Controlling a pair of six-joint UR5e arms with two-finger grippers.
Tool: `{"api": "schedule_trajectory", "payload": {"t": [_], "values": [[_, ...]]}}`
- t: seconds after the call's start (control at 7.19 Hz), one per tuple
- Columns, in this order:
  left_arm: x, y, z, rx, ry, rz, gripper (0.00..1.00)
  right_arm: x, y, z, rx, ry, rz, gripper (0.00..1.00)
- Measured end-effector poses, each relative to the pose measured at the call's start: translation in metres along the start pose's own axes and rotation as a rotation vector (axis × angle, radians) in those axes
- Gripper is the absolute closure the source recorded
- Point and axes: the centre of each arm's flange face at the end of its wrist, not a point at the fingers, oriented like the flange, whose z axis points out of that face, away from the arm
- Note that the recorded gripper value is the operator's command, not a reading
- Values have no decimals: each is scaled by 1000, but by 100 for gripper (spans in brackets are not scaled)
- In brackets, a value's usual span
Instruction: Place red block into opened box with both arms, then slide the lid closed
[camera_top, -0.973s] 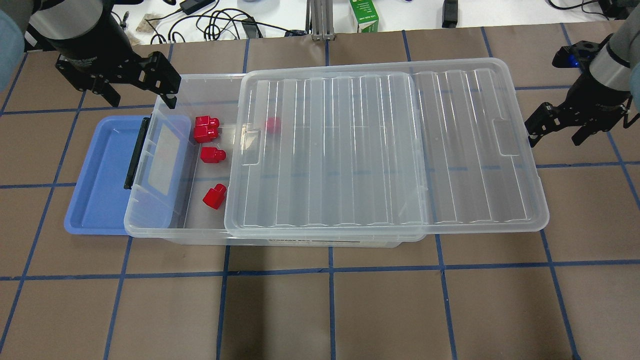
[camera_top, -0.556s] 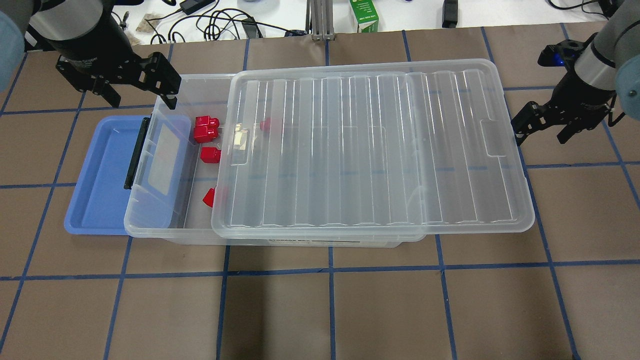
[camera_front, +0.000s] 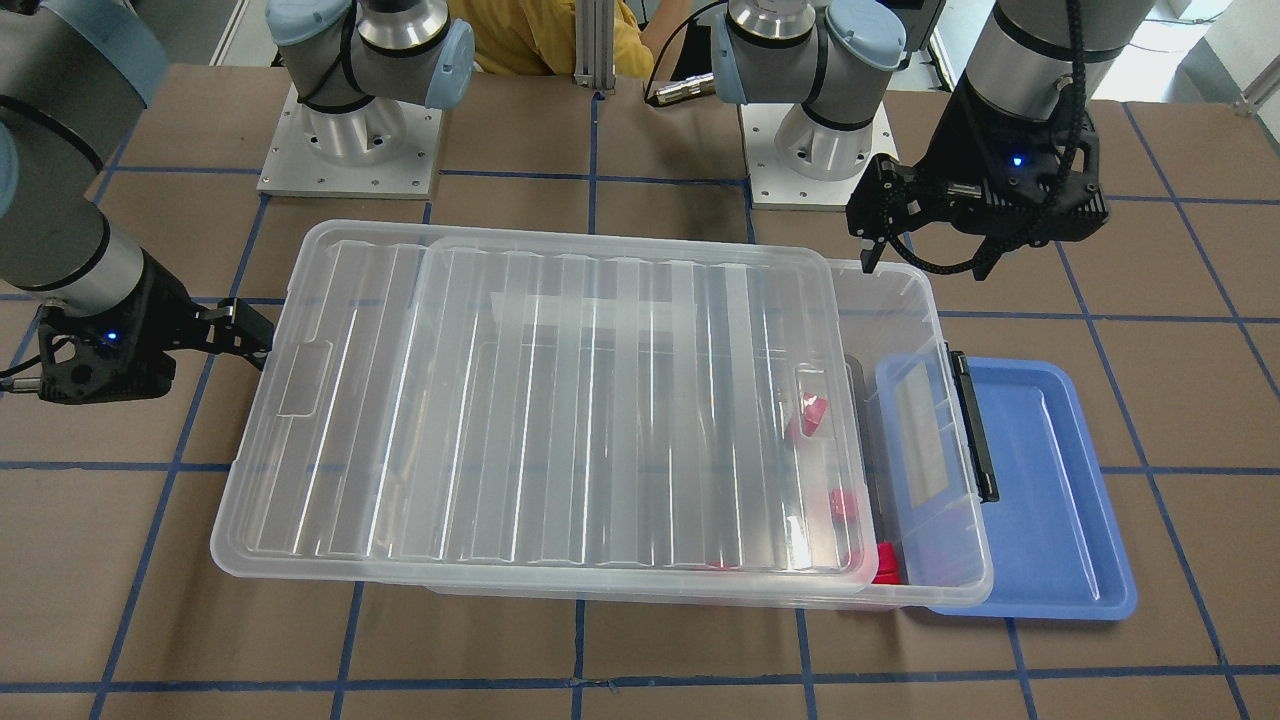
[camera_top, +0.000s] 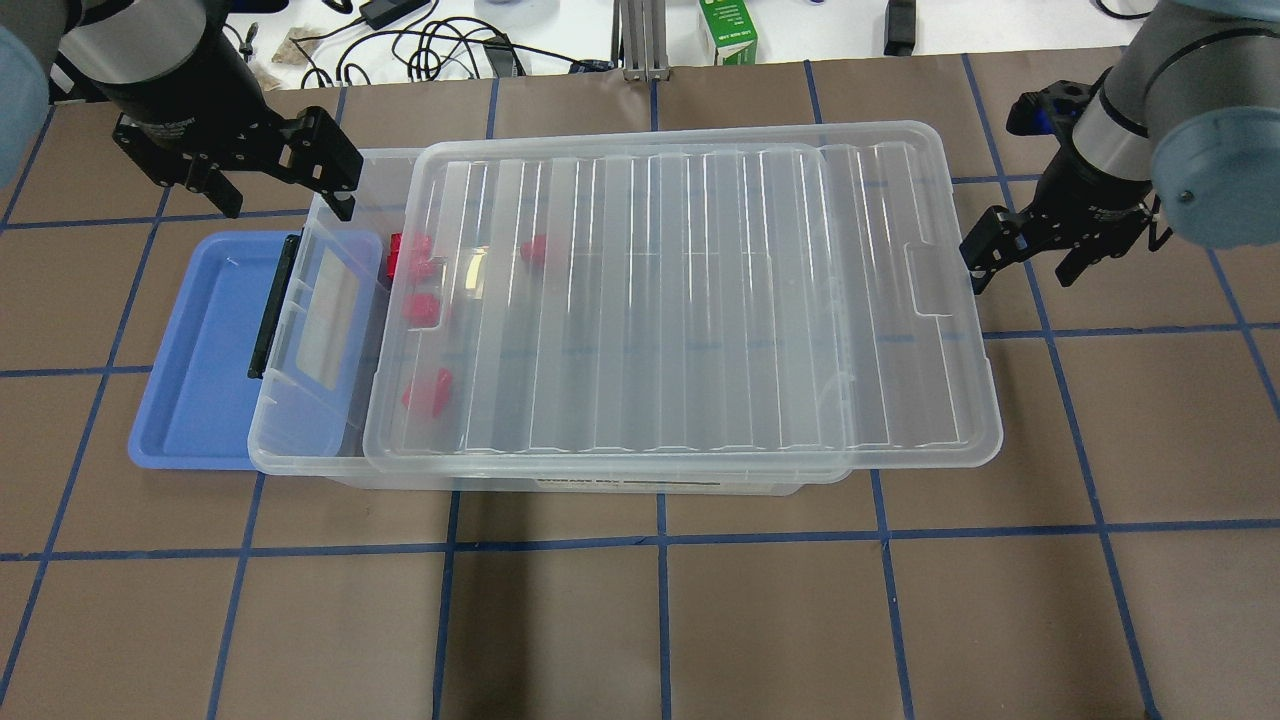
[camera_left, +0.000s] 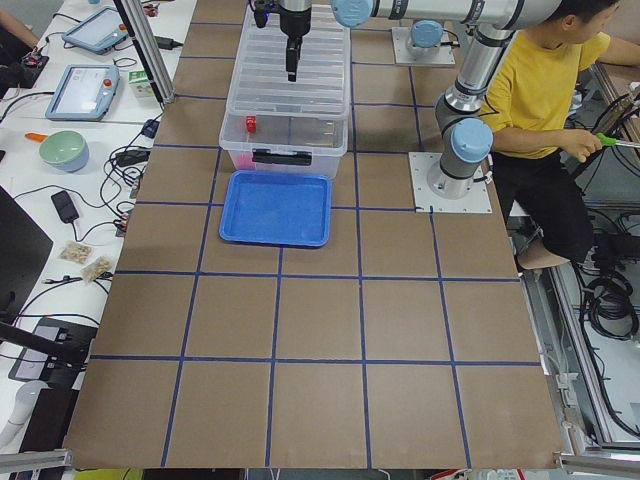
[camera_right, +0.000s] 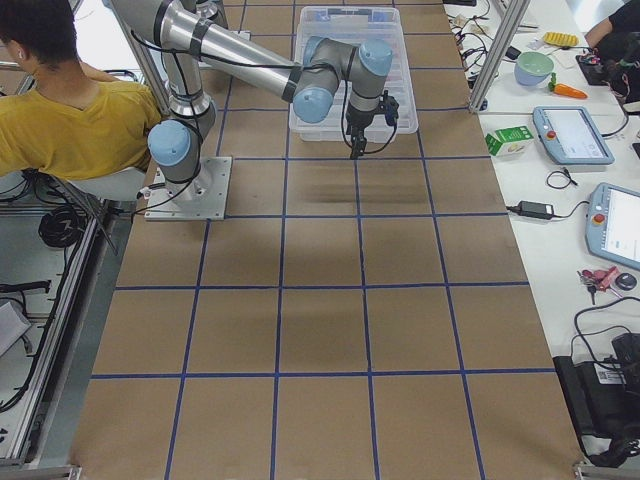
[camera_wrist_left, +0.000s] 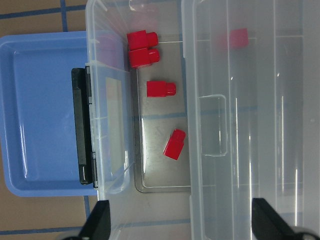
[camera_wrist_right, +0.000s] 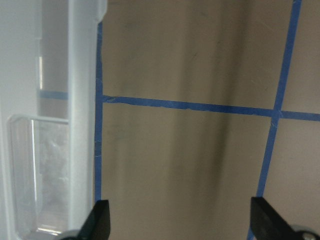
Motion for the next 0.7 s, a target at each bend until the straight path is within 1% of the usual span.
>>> {"api": "schedule_trajectory", "payload": {"t": [0.28,0.7], "values": [[0,0,0,-1,0,0,0,-29,-5,2,16,10,-7,0],[0,0,0,0,1,0,0,-62,-6,4,21,15,-26,0]]}}
